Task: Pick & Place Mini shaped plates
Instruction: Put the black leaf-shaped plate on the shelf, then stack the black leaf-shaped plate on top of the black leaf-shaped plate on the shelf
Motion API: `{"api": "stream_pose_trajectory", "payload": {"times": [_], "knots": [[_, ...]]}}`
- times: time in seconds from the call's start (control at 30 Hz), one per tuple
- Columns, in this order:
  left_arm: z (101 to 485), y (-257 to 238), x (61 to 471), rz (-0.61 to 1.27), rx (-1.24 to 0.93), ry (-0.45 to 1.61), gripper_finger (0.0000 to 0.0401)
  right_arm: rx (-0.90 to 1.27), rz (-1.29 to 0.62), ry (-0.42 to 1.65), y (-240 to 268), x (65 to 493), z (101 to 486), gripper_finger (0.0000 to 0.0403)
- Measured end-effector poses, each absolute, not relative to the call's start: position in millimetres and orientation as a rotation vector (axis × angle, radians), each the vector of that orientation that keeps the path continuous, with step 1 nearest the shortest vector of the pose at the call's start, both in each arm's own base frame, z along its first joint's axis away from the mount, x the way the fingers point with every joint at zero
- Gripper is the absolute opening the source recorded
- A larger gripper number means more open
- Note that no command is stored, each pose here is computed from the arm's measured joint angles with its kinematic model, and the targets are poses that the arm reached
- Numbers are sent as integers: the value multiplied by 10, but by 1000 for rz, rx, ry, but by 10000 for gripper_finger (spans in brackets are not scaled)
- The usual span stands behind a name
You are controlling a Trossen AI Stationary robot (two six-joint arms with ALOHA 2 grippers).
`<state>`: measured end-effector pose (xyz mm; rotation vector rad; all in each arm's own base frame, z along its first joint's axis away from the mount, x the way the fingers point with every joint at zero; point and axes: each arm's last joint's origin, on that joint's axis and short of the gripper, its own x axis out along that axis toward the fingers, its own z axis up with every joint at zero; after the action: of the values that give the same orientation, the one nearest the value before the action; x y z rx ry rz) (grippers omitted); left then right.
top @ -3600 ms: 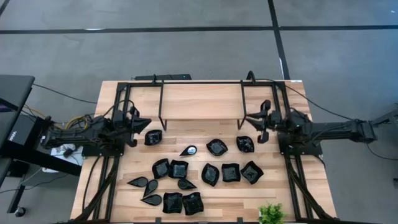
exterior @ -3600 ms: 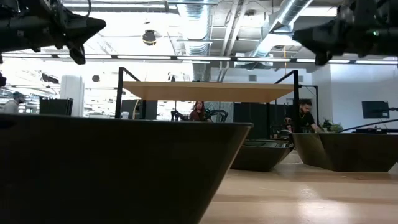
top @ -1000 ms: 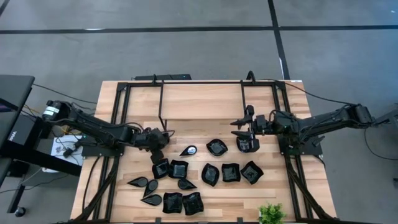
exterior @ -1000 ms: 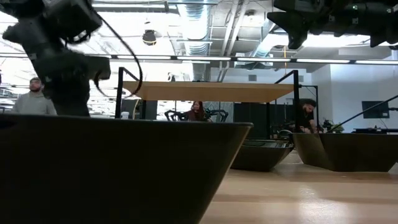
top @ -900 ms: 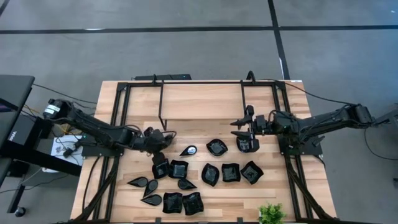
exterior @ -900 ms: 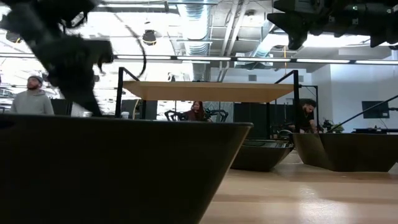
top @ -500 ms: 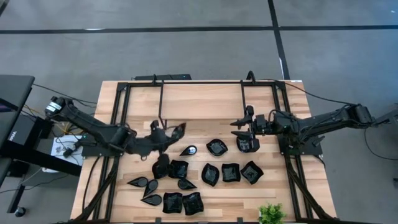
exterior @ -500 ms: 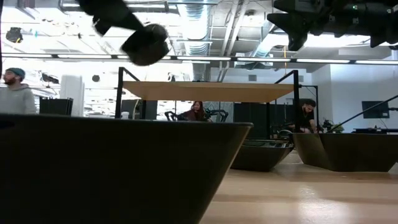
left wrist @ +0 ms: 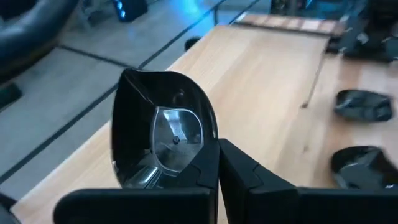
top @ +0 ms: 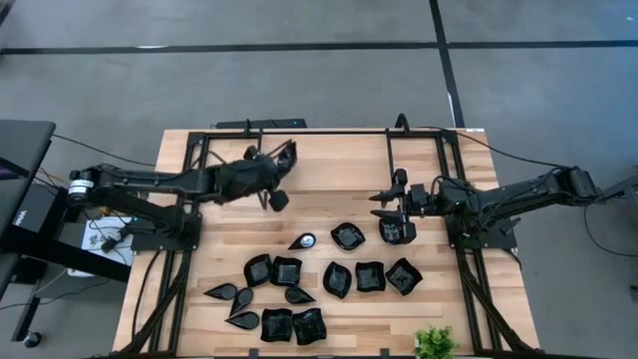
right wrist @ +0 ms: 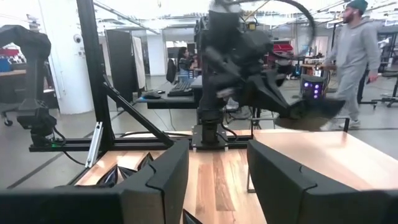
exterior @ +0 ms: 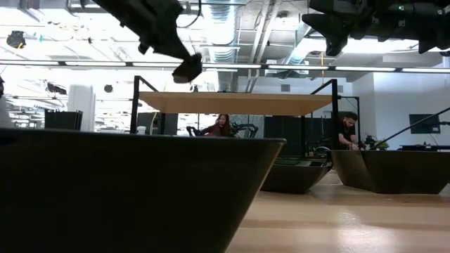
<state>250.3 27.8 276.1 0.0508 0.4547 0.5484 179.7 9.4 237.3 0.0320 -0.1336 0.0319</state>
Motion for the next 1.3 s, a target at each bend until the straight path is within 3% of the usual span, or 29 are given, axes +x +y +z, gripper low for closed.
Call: {"api": "stream_pose_trajectory", "payload": {"times": [0.3,0.77,1.13,1.3], "knots": [[2568,418,2491,580,71,621,5,32,31,-131,94,1797,2370,159],[2544,423,2484,602,110,652,23,32,32,-130,94,1797,2369,159],[2560,342,2502,613,116,625,75,32,31,-130,94,1797,2369,159],[2667,61,2600,494,-25,451,81,32,31,-130,94,1797,2369,159]]}}
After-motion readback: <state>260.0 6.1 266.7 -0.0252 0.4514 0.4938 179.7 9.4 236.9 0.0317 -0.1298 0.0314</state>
